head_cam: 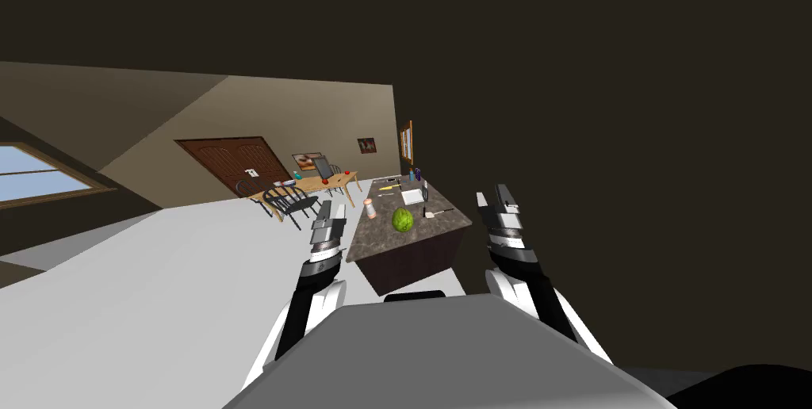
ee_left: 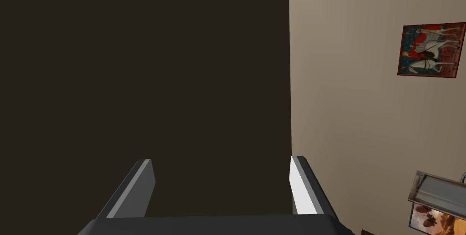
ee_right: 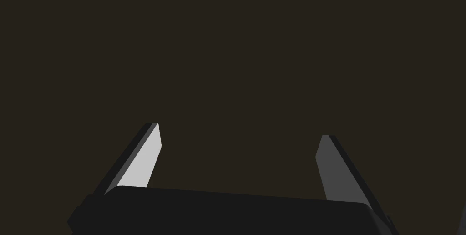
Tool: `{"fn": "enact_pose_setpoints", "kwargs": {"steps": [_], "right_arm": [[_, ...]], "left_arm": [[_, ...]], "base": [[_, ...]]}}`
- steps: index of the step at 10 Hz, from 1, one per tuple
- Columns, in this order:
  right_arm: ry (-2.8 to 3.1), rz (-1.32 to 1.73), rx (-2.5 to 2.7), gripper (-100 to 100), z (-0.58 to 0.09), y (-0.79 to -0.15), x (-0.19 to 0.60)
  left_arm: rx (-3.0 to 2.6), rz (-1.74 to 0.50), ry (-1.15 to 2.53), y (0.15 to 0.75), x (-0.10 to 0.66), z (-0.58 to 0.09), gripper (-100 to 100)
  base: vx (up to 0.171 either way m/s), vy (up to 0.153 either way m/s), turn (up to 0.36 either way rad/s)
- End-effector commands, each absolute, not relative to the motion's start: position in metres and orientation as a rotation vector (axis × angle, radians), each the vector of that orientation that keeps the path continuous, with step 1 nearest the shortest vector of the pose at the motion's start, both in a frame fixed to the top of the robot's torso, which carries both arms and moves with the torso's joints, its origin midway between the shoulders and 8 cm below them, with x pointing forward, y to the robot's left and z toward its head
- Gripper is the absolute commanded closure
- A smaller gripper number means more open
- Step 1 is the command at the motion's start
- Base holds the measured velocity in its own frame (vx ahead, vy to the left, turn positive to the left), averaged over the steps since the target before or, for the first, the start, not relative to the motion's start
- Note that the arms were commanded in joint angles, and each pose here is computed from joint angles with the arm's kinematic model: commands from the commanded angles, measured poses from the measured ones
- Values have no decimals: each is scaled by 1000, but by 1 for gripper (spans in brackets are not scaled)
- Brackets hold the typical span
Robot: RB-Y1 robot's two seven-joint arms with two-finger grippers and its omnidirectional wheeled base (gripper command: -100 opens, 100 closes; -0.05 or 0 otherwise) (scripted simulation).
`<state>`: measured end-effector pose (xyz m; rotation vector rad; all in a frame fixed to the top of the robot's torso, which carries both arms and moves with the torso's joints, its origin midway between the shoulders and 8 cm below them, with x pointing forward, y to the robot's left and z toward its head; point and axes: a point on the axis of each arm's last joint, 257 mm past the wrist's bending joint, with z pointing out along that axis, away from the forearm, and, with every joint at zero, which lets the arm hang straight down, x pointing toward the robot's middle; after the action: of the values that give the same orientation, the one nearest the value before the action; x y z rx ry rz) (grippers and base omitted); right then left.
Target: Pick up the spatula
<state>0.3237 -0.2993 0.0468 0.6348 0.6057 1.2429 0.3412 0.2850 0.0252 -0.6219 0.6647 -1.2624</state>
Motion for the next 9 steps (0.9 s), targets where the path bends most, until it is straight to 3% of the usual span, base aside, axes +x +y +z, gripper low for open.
{"fn": "enact_pose_setpoints", "kwargs": {"steps": [1,9], "right_arm": [[643,1256,603,-100,45,-290,326],[883,1337,388,-100,13,-224,342]], "left_arm": [[-622,-1262,665,285,341,25,0],[-622,-1263,664,285,341,25,0]], "base": [[-46,-3,30],[-184,13,85]]}}
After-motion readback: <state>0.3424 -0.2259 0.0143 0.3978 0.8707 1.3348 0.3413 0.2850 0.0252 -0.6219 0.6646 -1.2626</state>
